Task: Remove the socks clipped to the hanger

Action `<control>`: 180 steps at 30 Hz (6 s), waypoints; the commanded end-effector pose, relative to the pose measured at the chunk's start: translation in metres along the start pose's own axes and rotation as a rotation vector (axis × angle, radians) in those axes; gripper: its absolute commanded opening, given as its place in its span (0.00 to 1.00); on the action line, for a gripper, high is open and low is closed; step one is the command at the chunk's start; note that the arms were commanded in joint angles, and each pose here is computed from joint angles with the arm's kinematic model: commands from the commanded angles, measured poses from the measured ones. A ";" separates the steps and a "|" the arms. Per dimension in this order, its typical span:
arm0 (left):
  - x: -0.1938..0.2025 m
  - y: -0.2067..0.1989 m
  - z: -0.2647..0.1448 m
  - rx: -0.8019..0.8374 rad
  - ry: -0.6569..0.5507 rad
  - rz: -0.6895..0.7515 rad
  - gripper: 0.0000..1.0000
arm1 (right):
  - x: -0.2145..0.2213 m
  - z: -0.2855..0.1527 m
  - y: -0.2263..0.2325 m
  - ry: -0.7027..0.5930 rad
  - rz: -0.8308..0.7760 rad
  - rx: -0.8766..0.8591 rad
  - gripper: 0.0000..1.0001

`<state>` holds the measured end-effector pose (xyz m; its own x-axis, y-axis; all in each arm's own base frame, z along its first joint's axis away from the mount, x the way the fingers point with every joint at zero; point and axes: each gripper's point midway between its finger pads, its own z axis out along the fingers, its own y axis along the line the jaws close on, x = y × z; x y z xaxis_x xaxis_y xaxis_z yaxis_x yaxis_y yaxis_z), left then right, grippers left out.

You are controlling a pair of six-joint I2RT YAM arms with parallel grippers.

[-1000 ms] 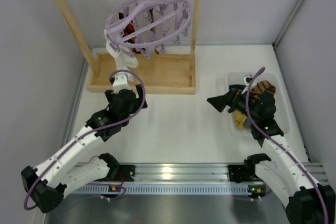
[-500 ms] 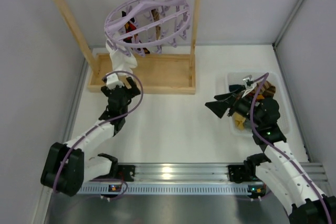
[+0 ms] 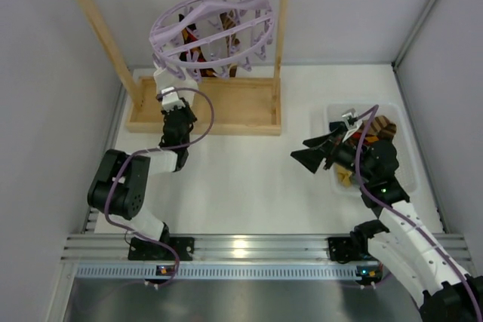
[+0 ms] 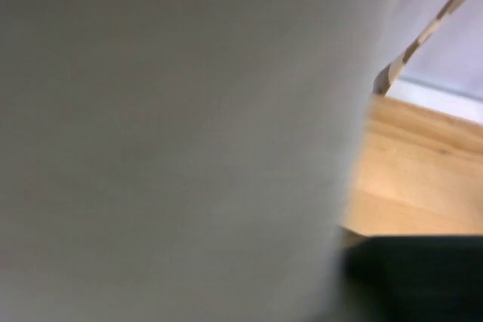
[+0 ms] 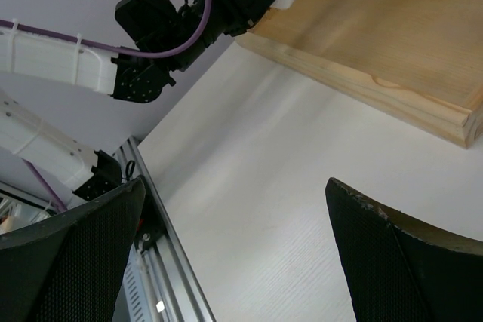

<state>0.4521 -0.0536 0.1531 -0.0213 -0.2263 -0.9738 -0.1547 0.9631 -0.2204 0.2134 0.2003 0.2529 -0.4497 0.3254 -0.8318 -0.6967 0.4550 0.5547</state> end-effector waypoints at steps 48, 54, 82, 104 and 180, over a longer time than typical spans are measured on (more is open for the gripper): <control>-0.033 -0.203 -0.170 -0.004 -0.119 0.415 0.00 | -0.140 0.032 0.083 0.014 -0.209 0.237 0.87; -0.022 -0.234 -0.161 0.027 -0.125 0.483 0.00 | -0.134 0.074 0.087 0.071 -0.329 0.418 0.86; -0.020 -0.309 -0.181 0.130 -0.170 0.624 0.00 | -0.143 0.196 0.081 0.028 -0.889 0.930 0.73; -0.033 -0.297 -0.193 0.181 -0.176 0.535 0.00 | -0.162 0.206 0.050 -0.038 -0.951 1.076 0.56; -0.050 -0.373 -0.387 1.107 0.186 0.131 0.00 | -0.141 -0.124 0.032 -0.135 -0.342 0.864 0.99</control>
<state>0.1308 -0.4275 0.2868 -0.1454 -0.0464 -0.9883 0.7805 0.6085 -0.1434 0.1885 0.0990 0.4029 -0.1751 0.1069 -0.9787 -0.2260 0.9632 0.1456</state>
